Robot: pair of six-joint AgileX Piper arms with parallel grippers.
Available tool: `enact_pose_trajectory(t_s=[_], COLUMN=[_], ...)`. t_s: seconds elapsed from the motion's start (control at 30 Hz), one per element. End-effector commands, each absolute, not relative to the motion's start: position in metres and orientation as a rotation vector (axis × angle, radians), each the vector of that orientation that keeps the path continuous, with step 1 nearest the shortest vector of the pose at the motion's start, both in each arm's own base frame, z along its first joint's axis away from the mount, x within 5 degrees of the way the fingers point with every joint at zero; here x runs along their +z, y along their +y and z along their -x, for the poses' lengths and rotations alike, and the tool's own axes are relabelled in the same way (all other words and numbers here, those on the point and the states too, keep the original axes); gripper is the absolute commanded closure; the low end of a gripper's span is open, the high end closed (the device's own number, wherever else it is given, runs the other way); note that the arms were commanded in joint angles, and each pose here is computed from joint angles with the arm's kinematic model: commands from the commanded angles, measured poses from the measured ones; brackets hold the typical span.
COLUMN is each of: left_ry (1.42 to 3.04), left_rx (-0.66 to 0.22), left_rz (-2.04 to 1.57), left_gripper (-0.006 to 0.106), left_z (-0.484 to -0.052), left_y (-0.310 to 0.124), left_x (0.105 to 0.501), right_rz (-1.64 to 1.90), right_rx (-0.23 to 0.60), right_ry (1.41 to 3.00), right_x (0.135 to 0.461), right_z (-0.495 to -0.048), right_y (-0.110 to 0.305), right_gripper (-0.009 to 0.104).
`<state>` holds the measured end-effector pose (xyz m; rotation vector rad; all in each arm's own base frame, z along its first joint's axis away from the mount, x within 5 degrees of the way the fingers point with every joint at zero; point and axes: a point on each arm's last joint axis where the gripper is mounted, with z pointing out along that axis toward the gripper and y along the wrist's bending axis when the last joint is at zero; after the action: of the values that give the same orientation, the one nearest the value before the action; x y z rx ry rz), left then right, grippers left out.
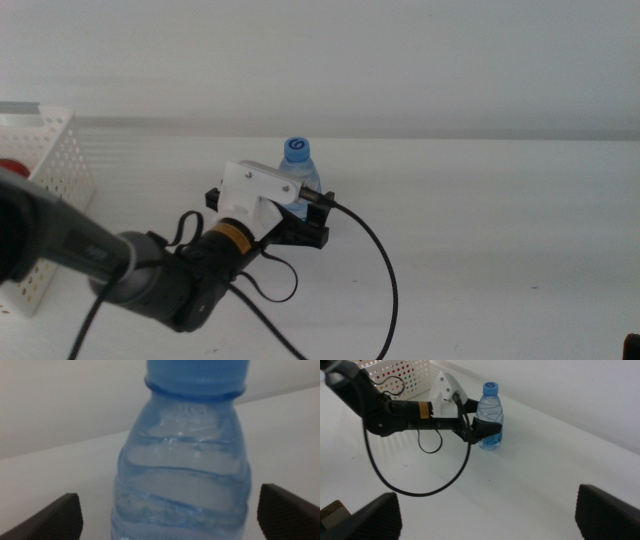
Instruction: Use arms to grab the bottles and put them into the dustbin to the left of the table.
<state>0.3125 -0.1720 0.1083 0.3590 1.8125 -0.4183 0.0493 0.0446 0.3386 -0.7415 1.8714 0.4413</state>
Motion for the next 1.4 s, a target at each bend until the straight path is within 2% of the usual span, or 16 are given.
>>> enact_pose_trajectory(t_s=[0.0,0.23,0.33,0.43,0.6,0.63,0.8,0.9,1.0,1.23,1.33,1.37], left_ry=[1.811,1.817,1.842,1.854,1.888,1.897,1.98,2.073,2.199,2.359,2.452,2.488], left_rx=[-0.42,-0.414,-0.407,-0.404,-0.337,-0.313,-0.217,-0.196,-0.219,-0.331,-0.312,-0.278], left_rz=[-0.345,-0.334,-0.334,-0.336,-0.406,-0.411,-0.374,-0.389,-0.392,-0.391,-0.457,-0.488], left_gripper=[0.007,0.007,0.015,0.037,0.096,0.102,0.102,0.102,0.102,0.102,0.102,0.102], left_z=[-0.322,-0.339,-0.344,-0.345,-0.334,-0.329,-0.297,-0.275,-0.255,-0.232,-0.236,-0.239], left_y=[-0.174,-0.183,-0.184,-0.185,-0.178,-0.174,-0.148,-0.136,-0.126,-0.097,-0.081,-0.073], left_x=[0.105,0.092,0.085,0.08,0.096,0.103,0.138,0.157,0.179,0.216,0.232,0.24], right_rz=[0.75,0.75,0.75,0.75,0.75,0.75,0.75,0.75,0.75,0.75,0.75,0.75], right_rx=[0.431,0.431,0.431,0.431,0.431,0.431,0.431,0.431,0.431,0.431,0.431,0.431], right_ry=[1.859,1.859,1.859,1.859,1.859,1.859,1.859,1.859,1.859,1.859,1.859,1.859], right_x=[0.339,0.339,0.339,0.339,0.339,0.339,0.339,0.339,0.339,0.339,0.339,0.339], right_z=[-0.049,-0.049,-0.049,-0.049,-0.049,-0.049,-0.049,-0.049,-0.049,-0.049,-0.049,-0.049], right_y=[0.044,0.044,0.044,0.044,0.044,0.044,0.044,0.044,0.044,0.044,0.044,0.044], right_gripper=[0.003,0.003,0.003,0.003,0.003,0.003,0.003,0.003,0.003,0.003,0.003,0.003])
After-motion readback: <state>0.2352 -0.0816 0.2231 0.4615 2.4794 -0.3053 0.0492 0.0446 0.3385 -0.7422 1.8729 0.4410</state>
